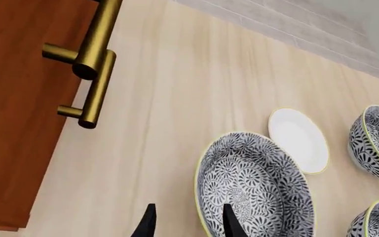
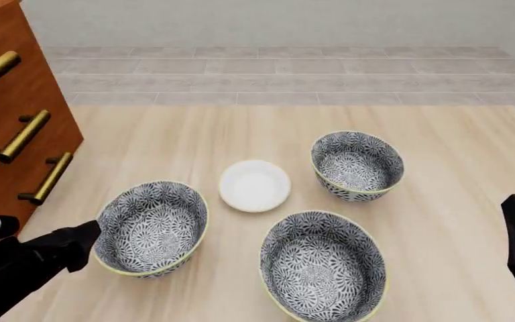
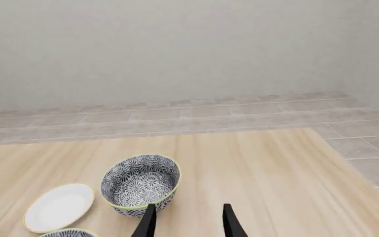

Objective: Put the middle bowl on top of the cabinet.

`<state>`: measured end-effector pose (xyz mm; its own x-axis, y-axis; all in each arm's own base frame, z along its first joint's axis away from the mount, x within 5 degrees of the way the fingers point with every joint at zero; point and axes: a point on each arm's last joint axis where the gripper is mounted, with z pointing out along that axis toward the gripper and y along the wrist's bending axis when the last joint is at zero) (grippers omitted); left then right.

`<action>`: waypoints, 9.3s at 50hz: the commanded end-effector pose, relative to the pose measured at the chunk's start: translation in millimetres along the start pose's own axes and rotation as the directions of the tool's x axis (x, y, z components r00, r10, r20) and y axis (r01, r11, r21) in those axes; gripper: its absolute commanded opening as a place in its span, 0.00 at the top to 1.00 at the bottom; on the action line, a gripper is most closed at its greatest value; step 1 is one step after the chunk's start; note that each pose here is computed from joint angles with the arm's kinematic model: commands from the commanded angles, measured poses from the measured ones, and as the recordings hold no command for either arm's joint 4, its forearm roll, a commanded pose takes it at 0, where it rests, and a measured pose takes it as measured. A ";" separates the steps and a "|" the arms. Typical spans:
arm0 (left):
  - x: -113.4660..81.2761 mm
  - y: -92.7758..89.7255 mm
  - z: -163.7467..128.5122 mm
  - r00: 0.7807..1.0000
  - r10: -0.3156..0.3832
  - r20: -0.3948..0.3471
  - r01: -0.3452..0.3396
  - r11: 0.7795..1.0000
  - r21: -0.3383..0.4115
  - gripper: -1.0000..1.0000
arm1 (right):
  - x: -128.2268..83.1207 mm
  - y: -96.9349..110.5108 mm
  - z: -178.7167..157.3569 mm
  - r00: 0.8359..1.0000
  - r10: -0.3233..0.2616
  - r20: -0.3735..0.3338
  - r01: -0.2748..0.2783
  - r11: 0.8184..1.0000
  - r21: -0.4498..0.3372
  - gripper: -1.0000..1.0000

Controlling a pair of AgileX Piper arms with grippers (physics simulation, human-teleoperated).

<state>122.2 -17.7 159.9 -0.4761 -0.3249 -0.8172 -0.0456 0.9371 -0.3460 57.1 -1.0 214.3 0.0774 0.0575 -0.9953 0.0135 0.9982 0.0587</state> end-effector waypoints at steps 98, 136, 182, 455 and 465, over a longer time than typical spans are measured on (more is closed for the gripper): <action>11.9 -0.5 24.2 0.995 -0.060 -0.077 0.060 0.998 -0.004 0.00 | 1.1 -0.2 0.8 1.000 0.000 -0.003 0.000 1.000 0.002 0.00; -0.2 -5.1 -4.6 0.998 -0.069 0.009 0.068 0.997 0.043 1.00 | 0.9 -0.3 0.2 1.000 0.008 -0.002 -0.008 1.000 0.005 0.00; -32.0 -14.5 27.5 0.987 -0.084 -0.134 0.076 0.995 -0.065 1.00 | 1.5 -0.7 0.1 1.000 0.016 -0.004 -0.015 1.000 0.012 0.00; -337.0 69.9 -109.6 0.709 -0.427 0.561 0.692 0.575 -0.436 1.00 | 0.5 0.3 1.8 1.000 -0.029 0.005 0.029 1.000 -0.006 0.00; -338.3 69.9 -112.0 0.712 -0.416 0.565 0.687 0.579 -0.440 1.00 | 0.7 0.2 1.2 1.000 -0.027 0.005 0.027 1.000 -0.005 0.00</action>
<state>183.6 171.3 461.5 0.1718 -0.7025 -0.6907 -0.7418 0.3691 -0.5599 58.6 -0.8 213.8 0.0817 0.0288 -0.9962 0.0104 0.9995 0.0298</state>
